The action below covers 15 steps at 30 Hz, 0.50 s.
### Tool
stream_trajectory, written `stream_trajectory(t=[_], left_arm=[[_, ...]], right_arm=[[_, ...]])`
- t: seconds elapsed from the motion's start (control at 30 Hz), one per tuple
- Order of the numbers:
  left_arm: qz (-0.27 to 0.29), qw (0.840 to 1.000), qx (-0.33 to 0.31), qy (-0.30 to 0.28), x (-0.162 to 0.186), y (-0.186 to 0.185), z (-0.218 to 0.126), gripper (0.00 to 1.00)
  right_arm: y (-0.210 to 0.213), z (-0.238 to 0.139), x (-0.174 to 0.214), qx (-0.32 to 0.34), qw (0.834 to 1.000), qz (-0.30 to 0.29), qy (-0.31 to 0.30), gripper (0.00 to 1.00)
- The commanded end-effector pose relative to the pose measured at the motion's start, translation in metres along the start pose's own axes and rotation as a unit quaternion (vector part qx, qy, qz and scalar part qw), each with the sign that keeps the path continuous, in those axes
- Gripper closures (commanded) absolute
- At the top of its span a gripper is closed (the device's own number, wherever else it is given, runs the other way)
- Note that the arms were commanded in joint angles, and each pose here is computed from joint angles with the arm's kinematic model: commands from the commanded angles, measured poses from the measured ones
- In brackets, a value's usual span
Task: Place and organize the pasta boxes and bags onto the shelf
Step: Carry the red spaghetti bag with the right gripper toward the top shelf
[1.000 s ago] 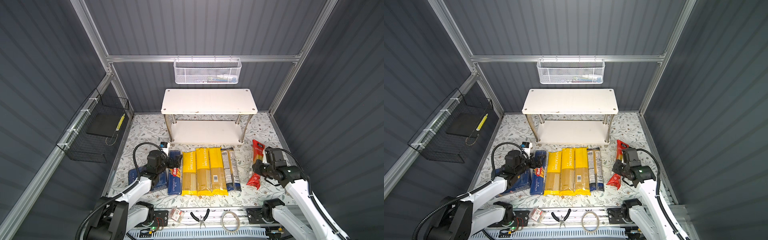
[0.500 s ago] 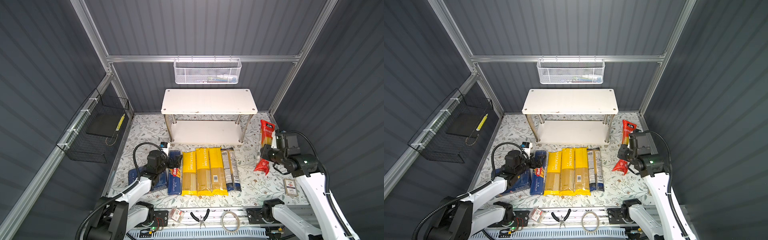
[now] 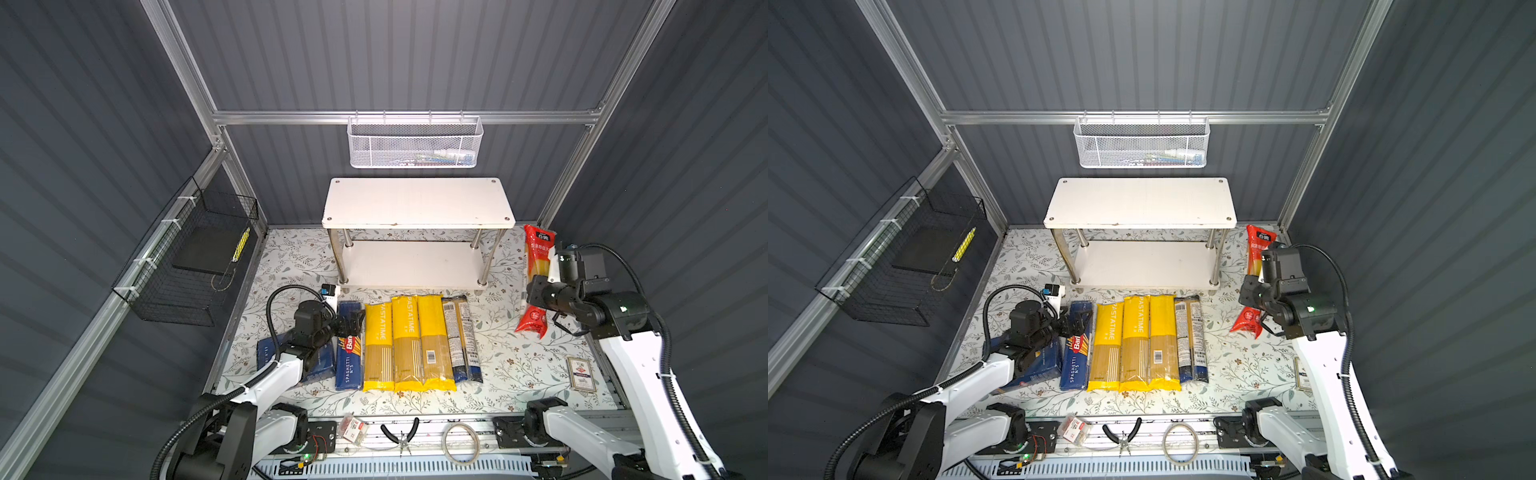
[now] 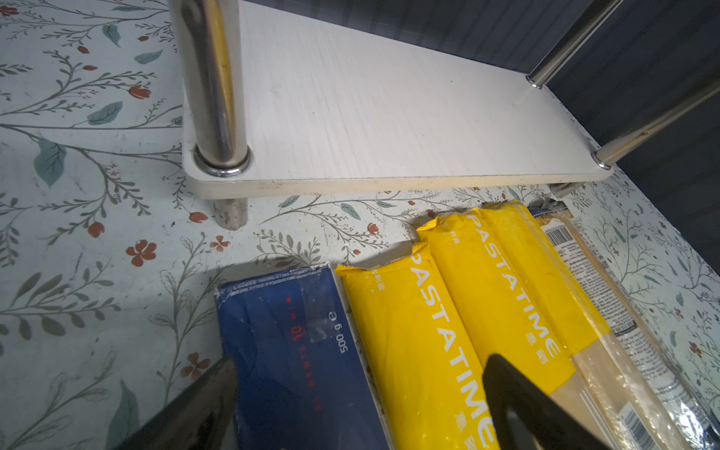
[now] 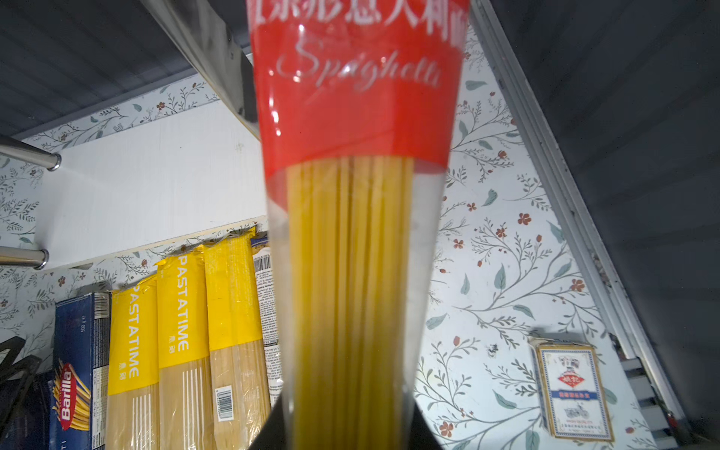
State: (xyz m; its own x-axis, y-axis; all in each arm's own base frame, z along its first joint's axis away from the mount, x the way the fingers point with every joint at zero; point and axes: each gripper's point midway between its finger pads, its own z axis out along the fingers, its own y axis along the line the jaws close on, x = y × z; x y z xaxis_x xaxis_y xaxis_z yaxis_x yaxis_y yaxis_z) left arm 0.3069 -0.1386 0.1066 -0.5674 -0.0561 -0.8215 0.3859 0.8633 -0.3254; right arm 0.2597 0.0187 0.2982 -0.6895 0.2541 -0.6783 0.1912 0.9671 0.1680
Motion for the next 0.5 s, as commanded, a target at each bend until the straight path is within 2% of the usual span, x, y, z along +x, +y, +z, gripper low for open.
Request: stream_trajectory(t=[0.0,0.17,0.47], left_arm=[[0.012,1.0,0.013,-0.007,-0.009,-0.007,-0.001,0.01],[0.014,1.0,0.014,-0.011,-0.011,-0.008,-0.003,0.01],[0.013,1.0,0.014,-0.003,-0.008,-0.006,0.001,0.01]], right_arm=[[0.006,-0.028,-0.046,-0.008,0.996,-0.007,-0.086,0.77],[0.014,-0.041,-0.072,-0.011,0.995,-0.017,-0.102,0.77],[0.046,-0.048,-0.113,-0.066,0.99,-0.025,-0.125,0.77]])
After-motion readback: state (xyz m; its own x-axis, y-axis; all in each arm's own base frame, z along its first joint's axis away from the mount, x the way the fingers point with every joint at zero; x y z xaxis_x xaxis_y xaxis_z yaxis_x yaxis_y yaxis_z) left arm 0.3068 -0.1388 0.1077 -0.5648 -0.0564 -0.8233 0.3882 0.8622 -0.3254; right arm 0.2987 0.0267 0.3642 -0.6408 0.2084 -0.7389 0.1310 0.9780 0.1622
